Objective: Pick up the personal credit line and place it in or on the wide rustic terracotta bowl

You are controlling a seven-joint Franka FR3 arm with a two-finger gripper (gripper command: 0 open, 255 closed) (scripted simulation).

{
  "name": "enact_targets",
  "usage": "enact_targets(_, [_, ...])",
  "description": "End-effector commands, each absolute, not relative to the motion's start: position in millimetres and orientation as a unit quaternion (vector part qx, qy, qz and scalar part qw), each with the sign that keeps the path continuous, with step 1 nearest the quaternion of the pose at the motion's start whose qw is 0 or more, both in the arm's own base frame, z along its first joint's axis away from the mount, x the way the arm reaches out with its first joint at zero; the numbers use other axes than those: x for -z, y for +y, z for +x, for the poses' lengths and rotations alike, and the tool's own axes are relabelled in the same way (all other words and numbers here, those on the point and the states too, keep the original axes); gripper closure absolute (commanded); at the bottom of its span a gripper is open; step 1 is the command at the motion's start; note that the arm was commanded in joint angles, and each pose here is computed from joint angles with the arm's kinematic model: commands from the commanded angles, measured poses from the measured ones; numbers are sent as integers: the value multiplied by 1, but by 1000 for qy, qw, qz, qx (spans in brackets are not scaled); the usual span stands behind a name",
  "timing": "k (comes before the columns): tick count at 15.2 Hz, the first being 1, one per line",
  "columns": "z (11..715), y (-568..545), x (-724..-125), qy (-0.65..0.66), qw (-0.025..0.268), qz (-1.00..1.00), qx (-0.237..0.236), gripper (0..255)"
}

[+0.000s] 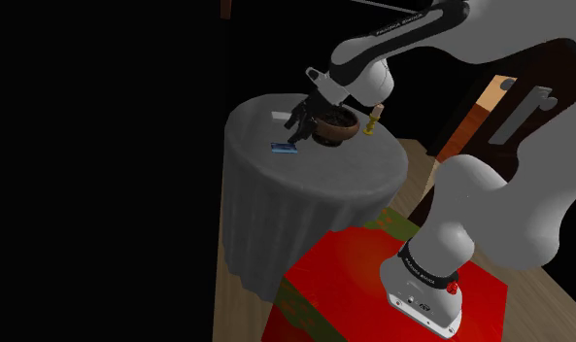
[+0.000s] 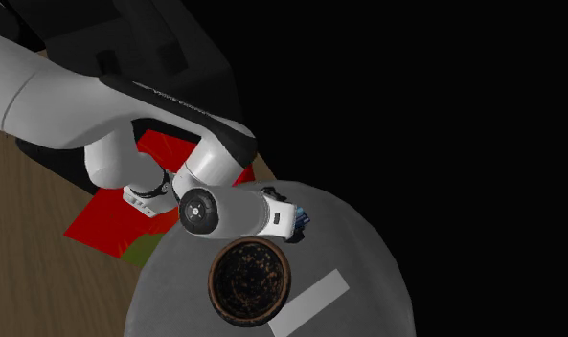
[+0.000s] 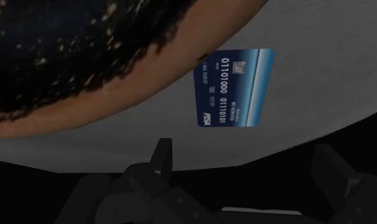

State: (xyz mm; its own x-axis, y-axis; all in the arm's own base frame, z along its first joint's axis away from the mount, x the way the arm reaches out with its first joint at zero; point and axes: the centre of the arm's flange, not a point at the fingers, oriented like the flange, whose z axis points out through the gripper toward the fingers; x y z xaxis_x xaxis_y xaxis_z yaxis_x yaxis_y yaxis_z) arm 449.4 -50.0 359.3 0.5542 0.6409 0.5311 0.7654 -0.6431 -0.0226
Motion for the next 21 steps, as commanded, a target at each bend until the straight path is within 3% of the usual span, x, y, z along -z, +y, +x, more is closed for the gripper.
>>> enact_targets(1, [459, -45, -346, -426, 126, -858, 259, 0])
enact_targets(16, [471, -29, -317, -426, 126, -858, 259, 0])
enact_targets(17, [471, -29, -317, -426, 126, -858, 259, 255])
enact_targets(21, [471, -30, -317, -426, 126, -858, 259, 255])
